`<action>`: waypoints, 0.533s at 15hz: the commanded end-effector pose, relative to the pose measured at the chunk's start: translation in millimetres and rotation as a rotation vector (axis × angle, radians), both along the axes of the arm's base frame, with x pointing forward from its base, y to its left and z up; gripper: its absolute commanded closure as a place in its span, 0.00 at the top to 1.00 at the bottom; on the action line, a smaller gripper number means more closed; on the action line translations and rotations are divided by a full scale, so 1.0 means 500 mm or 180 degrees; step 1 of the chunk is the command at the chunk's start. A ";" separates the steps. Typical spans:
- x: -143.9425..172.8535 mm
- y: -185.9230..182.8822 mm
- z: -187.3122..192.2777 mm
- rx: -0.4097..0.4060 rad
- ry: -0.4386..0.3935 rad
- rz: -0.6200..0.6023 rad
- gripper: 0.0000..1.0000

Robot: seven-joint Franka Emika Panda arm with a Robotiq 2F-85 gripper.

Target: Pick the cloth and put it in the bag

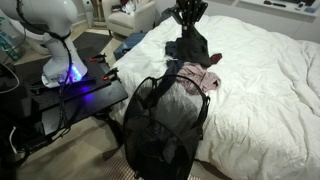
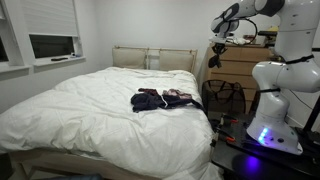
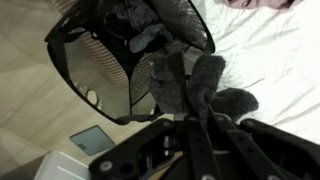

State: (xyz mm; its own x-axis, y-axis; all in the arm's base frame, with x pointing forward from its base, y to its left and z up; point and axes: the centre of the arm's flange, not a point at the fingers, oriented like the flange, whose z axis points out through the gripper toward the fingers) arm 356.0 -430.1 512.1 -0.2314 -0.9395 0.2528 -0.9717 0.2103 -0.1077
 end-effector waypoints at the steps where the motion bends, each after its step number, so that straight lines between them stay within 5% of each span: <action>1: -0.090 0.031 0.015 0.0136 0.0039 -0.0583 0.02; 8: -0.167 -0.002 -0.031 0.0289 0.0054 -0.1191 0.02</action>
